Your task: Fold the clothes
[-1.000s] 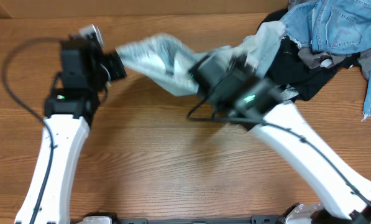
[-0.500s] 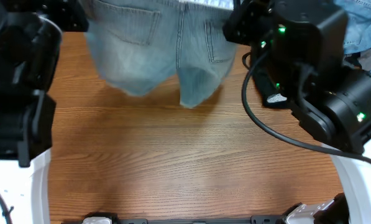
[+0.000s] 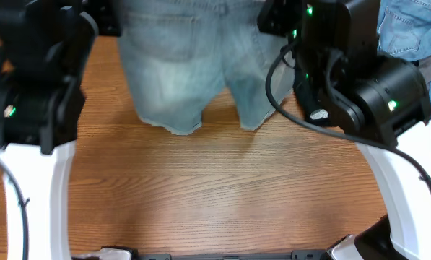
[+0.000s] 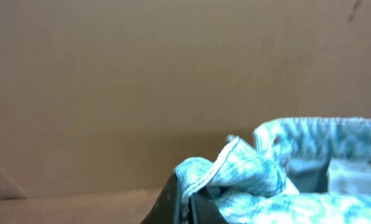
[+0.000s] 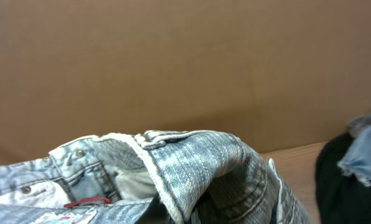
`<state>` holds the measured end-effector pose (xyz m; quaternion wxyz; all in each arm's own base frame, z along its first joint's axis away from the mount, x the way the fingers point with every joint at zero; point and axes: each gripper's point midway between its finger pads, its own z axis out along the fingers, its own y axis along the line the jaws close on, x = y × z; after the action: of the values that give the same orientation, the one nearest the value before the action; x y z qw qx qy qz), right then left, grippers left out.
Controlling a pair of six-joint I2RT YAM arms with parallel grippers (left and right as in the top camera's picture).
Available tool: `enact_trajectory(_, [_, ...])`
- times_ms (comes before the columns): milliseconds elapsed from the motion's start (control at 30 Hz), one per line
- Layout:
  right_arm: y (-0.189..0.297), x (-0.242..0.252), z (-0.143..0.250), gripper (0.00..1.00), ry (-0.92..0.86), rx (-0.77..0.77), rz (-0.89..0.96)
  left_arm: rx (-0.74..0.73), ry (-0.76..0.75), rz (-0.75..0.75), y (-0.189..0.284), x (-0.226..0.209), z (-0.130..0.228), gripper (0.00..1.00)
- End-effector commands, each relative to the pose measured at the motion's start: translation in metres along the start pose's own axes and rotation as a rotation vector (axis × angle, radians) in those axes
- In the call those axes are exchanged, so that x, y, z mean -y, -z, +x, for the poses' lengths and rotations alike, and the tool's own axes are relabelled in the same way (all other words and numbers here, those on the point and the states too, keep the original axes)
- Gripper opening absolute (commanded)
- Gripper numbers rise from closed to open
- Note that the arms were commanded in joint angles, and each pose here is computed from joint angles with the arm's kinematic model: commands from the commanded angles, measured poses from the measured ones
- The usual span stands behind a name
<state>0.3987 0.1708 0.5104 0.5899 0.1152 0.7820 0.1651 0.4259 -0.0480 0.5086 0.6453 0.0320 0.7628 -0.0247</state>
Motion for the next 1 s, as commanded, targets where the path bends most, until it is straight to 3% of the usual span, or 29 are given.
enact_trajectory(0, [0.023, 0.051, -0.066, 0.04, -0.062, 0.263, 0.23, 0.159, -0.151, -0.013, -0.033, 0.005, -0.033, 0.04])
enact_trajectory(167, [0.048, 0.059, -0.082, 0.04, -0.086, 0.341, 0.311, 0.42, -0.157, 0.245, -0.063, 0.054, -0.071, 0.04])
enact_trajectory(333, [0.082, 0.043, -0.083, 0.04, -0.094, 0.396, 0.353, 0.552, -0.191, 0.434, -0.069, 0.087, -0.079, 0.04])
enact_trajectory(567, [0.122, 0.017, -0.062, 0.04, -0.026, 0.443, 0.463, 0.506, -0.144, 0.66, -0.104, 0.12, -0.039, 0.04])
enact_trajectory(967, [0.105, 0.025, -0.048, 0.04, 0.052, 0.475, 0.639, 0.513, -0.121, 0.81, -0.141, 0.176, -0.008, 0.04])
